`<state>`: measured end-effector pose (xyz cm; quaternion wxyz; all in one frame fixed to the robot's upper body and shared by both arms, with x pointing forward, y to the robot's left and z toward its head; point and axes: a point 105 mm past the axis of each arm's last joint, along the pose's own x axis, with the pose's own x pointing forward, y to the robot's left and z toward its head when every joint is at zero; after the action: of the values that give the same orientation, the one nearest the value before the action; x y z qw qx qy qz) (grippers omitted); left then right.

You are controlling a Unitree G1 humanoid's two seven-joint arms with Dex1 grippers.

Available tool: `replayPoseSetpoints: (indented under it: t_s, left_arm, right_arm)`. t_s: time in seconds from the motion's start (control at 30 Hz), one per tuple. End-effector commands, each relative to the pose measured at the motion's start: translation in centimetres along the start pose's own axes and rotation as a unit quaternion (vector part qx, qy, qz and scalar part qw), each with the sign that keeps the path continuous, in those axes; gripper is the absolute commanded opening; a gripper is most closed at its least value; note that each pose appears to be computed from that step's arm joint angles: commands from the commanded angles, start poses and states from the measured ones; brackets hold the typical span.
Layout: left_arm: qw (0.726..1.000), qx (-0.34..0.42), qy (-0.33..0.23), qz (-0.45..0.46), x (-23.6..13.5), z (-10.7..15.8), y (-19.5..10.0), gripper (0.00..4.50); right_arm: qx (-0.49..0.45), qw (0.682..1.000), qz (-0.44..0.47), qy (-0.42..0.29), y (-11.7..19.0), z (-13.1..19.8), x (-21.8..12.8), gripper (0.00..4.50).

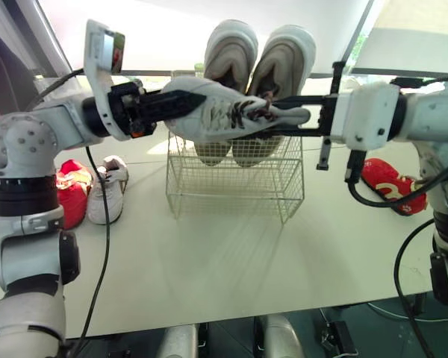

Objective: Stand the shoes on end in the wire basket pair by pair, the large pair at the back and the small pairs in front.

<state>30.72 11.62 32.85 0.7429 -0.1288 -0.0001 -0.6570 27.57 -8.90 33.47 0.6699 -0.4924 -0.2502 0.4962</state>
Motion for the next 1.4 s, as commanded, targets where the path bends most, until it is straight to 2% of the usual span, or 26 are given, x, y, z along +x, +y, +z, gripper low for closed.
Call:
replayPoseSetpoints:
  t_s: [0.03, 0.07, 0.17, 0.27, 0.33, 0.37, 0.47, 0.53, 0.63, 0.73, 0.83, 1.0, 1.4]
  left_arm:
    - [1.000, 0.007, 0.001, -0.007, 0.1, 0.2, -0.4, 0.74]
    - [1.000, 0.005, 0.001, -0.008, 0.1, 0.2, -0.4, 0.39]
    - [1.000, -0.004, -0.010, -0.005, 0.0, 0.0, -0.4, 0.28]
    - [1.000, -0.007, -0.028, 0.005, -0.1, 0.3, -0.2, 0.28]
    - [0.998, -0.016, -0.067, 0.012, -0.5, 1.2, -0.1, 0.28]
    - [0.996, -0.019, -0.086, 0.014, -0.8, 1.6, -0.1, 0.28]
    - [0.991, -0.028, -0.133, 0.018, -1.1, 2.3, -0.3, 0.28]
    - [0.989, -0.029, -0.147, 0.018, -1.1, 2.5, -0.5, 0.28]
    - [0.982, -0.028, -0.184, 0.014, -0.6, 2.9, -0.7, 0.28]
    - [0.979, -0.031, -0.203, 0.012, 0.3, 2.9, -0.7, 0.28]
    - [0.976, -0.034, -0.213, 0.011, 0.9, 2.8, -0.6, 0.28]
    - [0.975, -0.033, -0.219, 0.017, 1.5, 2.4, -0.4, 0.28]
    - [0.972, -0.017, -0.233, 0.032, 2.0, 2.0, -0.3, 0.28]
  right_arm:
    - [-0.035, 0.999, -0.011, -0.020, -1.3, 1.9, -0.3, 0.36]
    - [-0.033, 0.999, -0.011, -0.019, -1.3, 1.9, -0.3, 0.36]
    - [0.010, 0.999, -0.030, -0.007, -2.3, 1.4, -1.0, 1.66]
    - [0.063, 0.997, -0.046, -0.011, -2.8, 1.1, -1.7, 3.21]
    - [0.156, 0.984, -0.078, -0.026, -3.2, 0.6, -3.1, 4.26]
    - [0.205, 0.973, -0.098, -0.035, -3.4, 0.1, -3.9, 4.45]
    - [0.347, 0.924, -0.142, -0.076, -2.6, -1.0, -5.4, 4.45]
    - [0.393, 0.903, -0.145, -0.095, -1.8, -1.1, -5.6, 4.45]
    - [0.507, 0.829, -0.162, -0.174, -0.1, -1.7, -4.1, 4.45]
    - [0.555, 0.782, -0.171, -0.225, 0.0, -1.3, -2.2, 4.45]
    - [0.573, 0.757, -0.169, -0.266, -0.7, -0.2, -0.9, 4.45]
    - [0.578, 0.729, -0.154, -0.332, -2.2, 1.9, 0.1, 4.45]
    - [0.585, 0.722, -0.134, -0.345, -2.4, 2.7, 2.1, 4.45]
